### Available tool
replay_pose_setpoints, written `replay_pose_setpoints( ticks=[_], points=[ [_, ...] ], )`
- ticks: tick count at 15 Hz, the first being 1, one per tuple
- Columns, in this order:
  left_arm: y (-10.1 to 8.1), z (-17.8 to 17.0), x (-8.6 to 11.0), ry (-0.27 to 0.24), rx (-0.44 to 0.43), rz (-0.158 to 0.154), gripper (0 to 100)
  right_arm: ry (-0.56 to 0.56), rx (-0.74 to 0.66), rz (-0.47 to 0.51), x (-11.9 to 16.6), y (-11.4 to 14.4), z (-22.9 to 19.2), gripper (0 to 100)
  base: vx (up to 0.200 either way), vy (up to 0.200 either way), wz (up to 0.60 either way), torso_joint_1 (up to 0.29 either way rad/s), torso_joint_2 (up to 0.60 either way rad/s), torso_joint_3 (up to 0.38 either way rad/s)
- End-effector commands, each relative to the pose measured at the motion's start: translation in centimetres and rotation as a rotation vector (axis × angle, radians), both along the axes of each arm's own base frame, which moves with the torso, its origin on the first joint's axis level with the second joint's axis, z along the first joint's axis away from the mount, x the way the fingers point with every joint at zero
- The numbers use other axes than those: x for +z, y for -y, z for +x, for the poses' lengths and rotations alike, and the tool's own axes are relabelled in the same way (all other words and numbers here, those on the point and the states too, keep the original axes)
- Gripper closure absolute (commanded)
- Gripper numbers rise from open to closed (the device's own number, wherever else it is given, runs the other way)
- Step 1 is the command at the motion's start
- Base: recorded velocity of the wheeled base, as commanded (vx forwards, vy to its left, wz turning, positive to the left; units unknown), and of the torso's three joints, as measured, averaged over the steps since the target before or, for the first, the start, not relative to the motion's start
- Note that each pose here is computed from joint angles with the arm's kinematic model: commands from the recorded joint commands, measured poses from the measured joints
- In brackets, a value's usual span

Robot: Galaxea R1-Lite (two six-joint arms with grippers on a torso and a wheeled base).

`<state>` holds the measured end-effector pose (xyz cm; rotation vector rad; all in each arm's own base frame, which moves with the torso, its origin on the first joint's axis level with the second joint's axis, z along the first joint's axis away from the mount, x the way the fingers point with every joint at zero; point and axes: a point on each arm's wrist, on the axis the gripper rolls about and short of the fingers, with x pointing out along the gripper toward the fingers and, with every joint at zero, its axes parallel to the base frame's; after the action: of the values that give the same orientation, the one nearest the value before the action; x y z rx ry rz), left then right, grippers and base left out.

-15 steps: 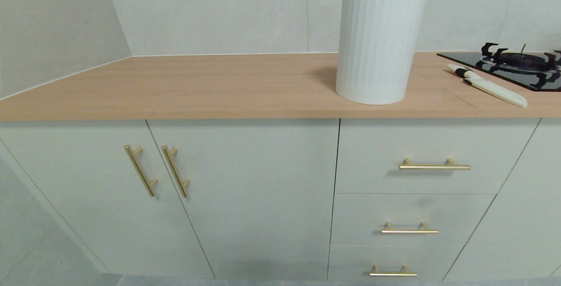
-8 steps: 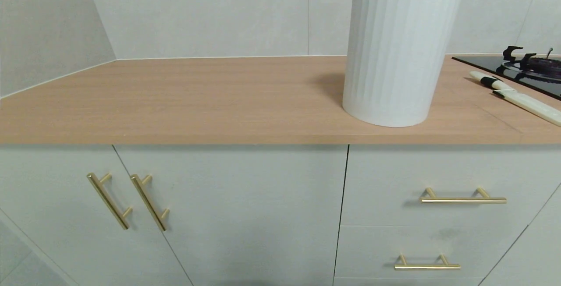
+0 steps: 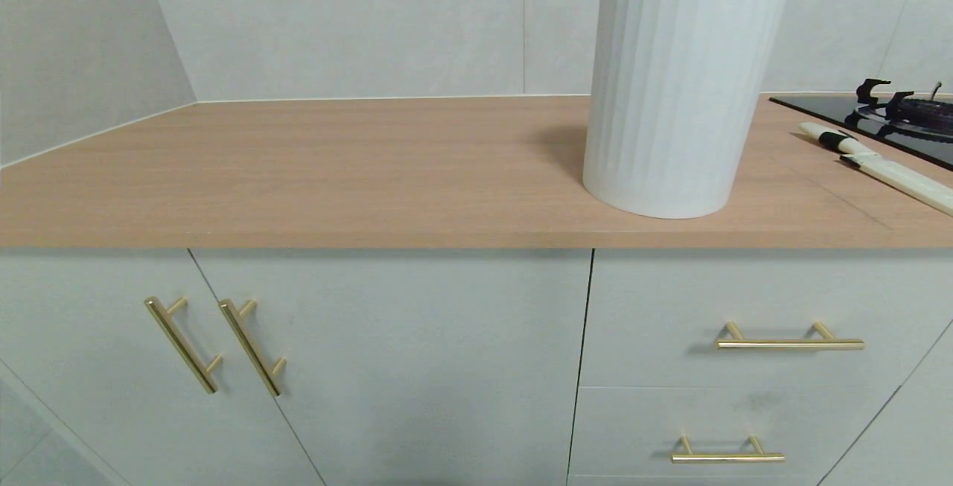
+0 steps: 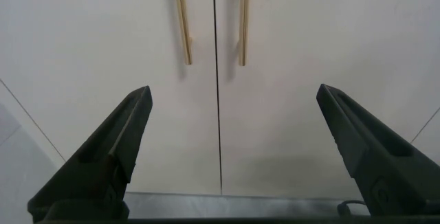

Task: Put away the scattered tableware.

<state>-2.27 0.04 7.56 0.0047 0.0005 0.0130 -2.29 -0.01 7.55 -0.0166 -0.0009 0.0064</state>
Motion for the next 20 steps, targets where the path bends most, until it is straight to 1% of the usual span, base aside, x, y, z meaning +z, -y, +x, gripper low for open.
replay_pose_setpoints(
  ticks=[1,8,20],
  points=[
    [0.0,0.01,0.01,-0.001,0.001,0.0,0,-0.001,0.001,0.0,0.0,0.0,0.01,0,0.0,-0.2,0.0,0.002,0.0,-0.007],
    [0.0,0.01,0.01,-0.001,0.001,-0.002,0,-0.001,0.0,0.0,0.02,0.0,0.02,0,0.0,-0.2,0.0,0.003,0.0,0.002],
    [0.0,0.01,0.01,-0.001,0.001,-0.003,0,0.001,0.001,0.0,0.02,0.0,0.01,0,0.0,0.0,0.0,0.0,0.0,0.0]
  ],
)
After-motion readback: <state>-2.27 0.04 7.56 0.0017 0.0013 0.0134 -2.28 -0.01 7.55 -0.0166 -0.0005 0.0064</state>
